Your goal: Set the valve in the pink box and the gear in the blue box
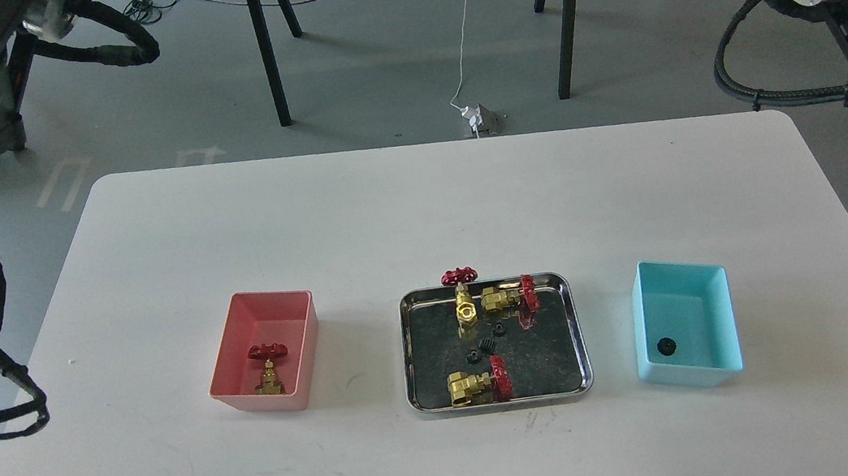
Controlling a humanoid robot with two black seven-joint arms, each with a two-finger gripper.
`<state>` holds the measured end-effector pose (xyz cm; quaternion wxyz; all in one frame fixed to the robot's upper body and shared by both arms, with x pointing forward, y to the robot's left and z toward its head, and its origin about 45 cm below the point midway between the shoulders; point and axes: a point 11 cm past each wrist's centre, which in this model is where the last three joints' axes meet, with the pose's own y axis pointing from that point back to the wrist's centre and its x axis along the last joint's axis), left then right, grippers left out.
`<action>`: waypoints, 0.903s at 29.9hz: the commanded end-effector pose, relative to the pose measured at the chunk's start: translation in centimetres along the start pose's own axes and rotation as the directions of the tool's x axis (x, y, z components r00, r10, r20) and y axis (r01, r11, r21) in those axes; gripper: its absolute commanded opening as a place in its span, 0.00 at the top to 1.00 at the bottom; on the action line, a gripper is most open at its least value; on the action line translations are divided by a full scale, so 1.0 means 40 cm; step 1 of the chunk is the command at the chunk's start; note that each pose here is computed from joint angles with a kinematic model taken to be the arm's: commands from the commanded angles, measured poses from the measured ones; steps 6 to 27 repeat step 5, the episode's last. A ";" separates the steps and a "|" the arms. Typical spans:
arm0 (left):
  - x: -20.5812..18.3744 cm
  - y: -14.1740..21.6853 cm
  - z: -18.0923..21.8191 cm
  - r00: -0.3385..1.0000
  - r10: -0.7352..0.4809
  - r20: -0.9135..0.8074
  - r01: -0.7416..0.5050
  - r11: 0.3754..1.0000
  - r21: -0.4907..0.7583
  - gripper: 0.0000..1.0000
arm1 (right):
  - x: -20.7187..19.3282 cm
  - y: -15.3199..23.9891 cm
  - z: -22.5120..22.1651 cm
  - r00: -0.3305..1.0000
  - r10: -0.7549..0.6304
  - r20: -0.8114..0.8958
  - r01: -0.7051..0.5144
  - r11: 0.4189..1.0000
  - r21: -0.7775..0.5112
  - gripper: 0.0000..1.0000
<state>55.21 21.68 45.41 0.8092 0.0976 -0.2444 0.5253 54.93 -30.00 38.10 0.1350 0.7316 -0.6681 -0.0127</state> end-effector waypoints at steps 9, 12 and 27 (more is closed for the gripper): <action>0.000 0.000 -0.001 1.000 -0.009 0.003 0.009 1.000 0.009 0.09 | 0.007 -0.018 0.003 0.981 0.187 0.057 -0.186 0.982 -0.009 0.01; 0.000 0.000 -0.001 1.000 -0.009 0.003 0.009 1.000 0.009 0.09 | 0.007 -0.018 0.003 0.981 0.187 0.057 -0.186 0.982 -0.009 0.01; 0.000 0.000 -0.001 1.000 -0.009 0.003 0.009 1.000 0.009 0.09 | 0.007 -0.018 0.003 0.981 0.187 0.057 -0.186 0.982 -0.009 0.01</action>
